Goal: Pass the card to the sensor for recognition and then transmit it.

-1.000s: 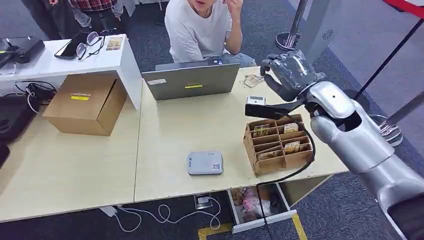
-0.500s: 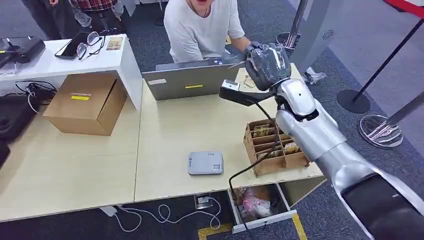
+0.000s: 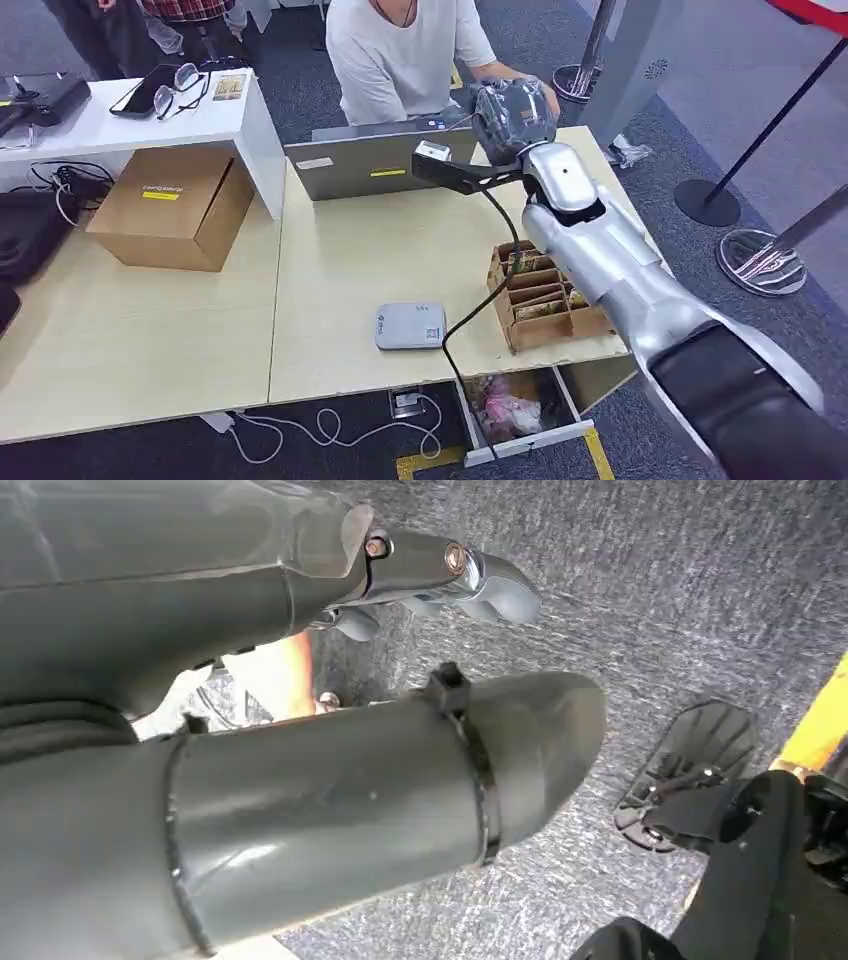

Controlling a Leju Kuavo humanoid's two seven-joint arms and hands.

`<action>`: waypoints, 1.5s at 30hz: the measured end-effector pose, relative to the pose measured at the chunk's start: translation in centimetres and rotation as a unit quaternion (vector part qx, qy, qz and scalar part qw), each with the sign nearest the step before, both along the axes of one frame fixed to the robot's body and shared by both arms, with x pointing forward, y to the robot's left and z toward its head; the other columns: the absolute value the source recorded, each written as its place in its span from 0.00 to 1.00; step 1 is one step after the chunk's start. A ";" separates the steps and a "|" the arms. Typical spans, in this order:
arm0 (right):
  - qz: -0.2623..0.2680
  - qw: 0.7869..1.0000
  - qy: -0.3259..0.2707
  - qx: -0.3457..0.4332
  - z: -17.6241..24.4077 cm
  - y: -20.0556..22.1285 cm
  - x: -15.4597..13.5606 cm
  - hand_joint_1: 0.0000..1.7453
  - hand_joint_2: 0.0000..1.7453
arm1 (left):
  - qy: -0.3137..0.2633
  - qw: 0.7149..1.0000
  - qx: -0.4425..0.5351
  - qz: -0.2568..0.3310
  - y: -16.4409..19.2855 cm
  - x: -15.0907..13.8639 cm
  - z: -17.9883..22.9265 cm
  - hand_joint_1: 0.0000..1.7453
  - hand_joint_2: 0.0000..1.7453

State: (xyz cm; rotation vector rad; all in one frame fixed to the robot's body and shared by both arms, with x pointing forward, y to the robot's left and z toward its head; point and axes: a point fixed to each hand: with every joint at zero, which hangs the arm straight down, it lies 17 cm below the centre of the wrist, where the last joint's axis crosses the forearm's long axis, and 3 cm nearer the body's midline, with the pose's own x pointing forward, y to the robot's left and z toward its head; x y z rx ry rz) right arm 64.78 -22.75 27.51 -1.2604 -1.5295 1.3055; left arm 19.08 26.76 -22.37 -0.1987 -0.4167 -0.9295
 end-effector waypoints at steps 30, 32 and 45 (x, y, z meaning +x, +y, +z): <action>0.003 1.000 0.015 -0.010 -0.6 1.8 0.1 1.00 1.00 | -0.011 1.000 0.005 0.004 -0.8 0.0 0.0 0.00 0.00; 0.003 1.000 0.015 -0.011 -0.6 2.0 0.1 0.00 1.00 | -0.011 1.000 0.006 0.004 -0.8 0.0 -0.1 0.00 0.00; 0.006 1.000 0.011 -0.014 -0.6 2.3 0.0 0.00 1.00 | -0.019 1.000 0.017 -0.012 -1.6 0.4 0.1 0.00 0.00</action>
